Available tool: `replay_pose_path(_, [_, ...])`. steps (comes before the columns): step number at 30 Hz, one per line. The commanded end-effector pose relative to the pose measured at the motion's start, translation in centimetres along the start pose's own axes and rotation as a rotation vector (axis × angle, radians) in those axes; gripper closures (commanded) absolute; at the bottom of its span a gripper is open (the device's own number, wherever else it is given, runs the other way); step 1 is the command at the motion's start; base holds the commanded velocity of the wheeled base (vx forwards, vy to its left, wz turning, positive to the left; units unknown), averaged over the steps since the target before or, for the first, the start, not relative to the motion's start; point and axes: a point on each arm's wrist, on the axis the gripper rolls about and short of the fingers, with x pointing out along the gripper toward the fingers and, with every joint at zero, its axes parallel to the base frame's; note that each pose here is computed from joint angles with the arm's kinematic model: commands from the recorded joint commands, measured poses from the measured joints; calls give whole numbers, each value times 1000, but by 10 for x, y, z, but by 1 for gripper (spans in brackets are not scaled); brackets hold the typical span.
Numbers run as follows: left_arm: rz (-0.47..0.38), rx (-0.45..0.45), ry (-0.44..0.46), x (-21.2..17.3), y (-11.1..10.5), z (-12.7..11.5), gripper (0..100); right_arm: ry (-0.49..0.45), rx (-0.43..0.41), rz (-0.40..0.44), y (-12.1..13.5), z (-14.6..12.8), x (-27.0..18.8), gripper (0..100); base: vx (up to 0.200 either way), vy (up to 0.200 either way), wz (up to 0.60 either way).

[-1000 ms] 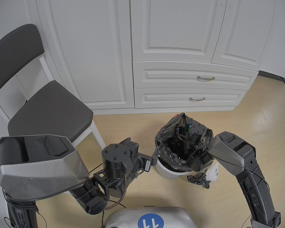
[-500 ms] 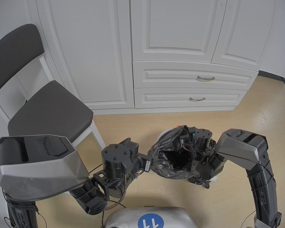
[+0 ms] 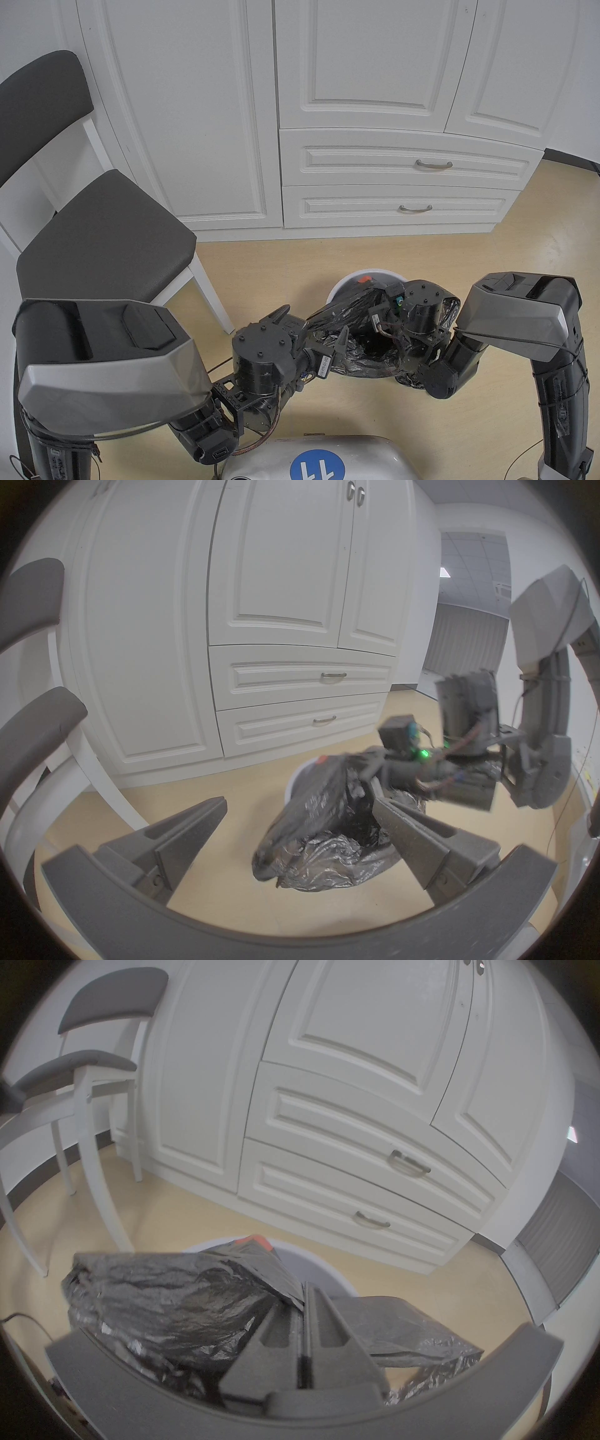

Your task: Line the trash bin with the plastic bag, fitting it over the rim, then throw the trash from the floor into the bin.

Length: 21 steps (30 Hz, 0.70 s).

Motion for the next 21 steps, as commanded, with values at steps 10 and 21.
replay_pose_path(10, [-59,28,48,9,-30,-47,0,-143,141,-244,5,-12,101,100,0,0,0])
replay_pose_path(21, [-54,27,47,10,-28,-47,0,-195,300,-271,25,-12,130,100,0,0,0])
